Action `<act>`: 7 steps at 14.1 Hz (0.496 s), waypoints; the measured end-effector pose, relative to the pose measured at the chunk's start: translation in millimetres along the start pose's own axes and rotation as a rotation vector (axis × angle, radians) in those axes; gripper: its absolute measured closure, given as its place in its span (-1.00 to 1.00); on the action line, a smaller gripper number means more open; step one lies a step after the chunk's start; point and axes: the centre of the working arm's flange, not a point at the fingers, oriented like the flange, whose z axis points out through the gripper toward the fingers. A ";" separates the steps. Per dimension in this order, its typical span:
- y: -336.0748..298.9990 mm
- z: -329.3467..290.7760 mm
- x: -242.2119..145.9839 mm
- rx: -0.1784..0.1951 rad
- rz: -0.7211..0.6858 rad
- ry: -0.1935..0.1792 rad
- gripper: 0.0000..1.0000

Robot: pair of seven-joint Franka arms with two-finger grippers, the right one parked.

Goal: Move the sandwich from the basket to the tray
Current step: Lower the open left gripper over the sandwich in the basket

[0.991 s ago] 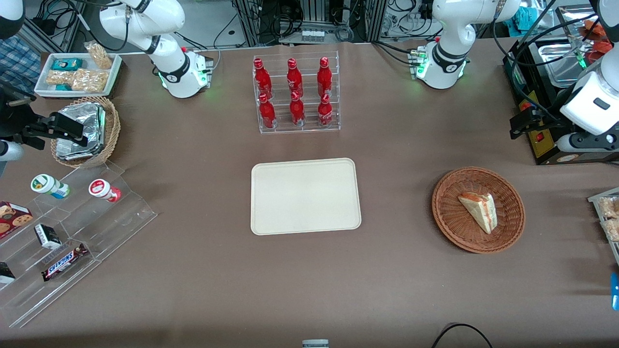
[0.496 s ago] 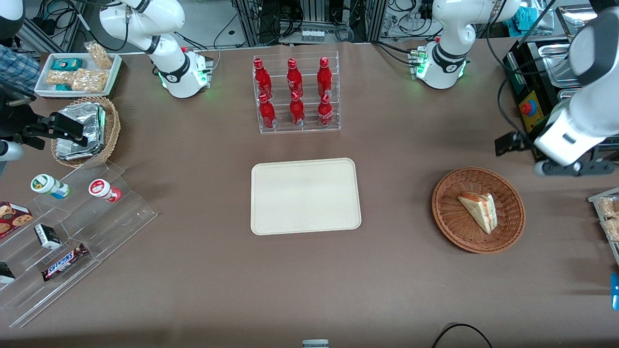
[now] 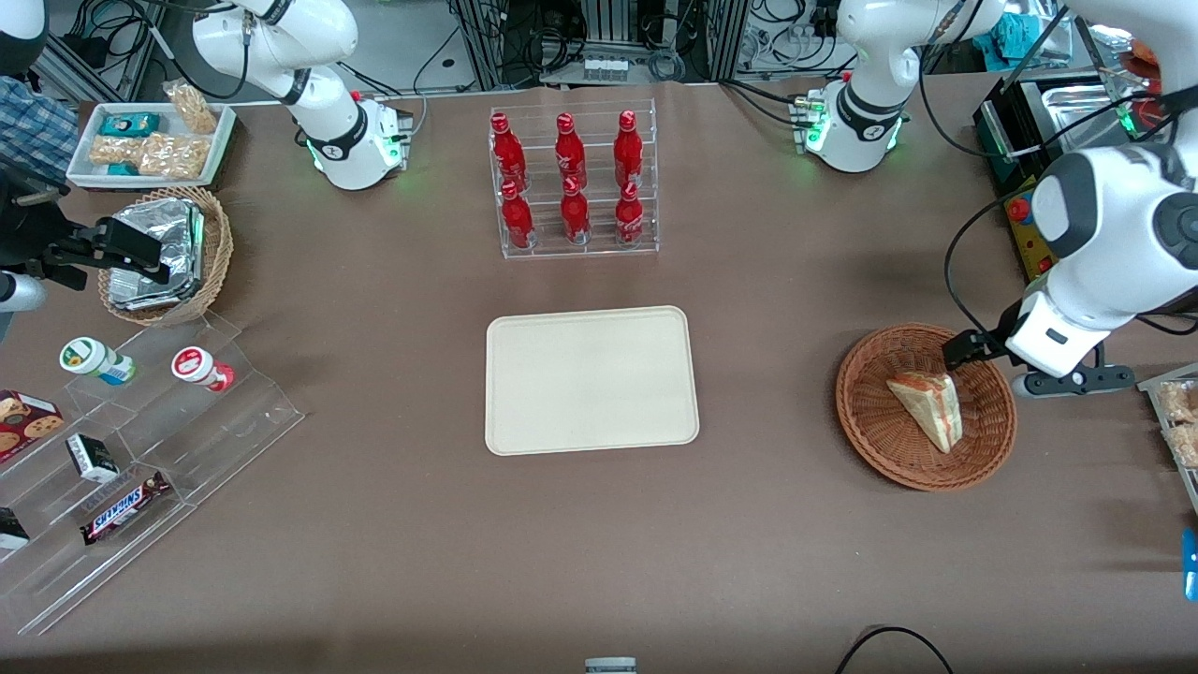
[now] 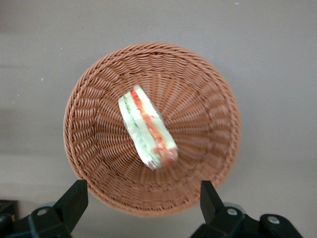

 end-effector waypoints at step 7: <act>-15.1 61.8 7.5 -0.081 -0.529 -0.026 -1.00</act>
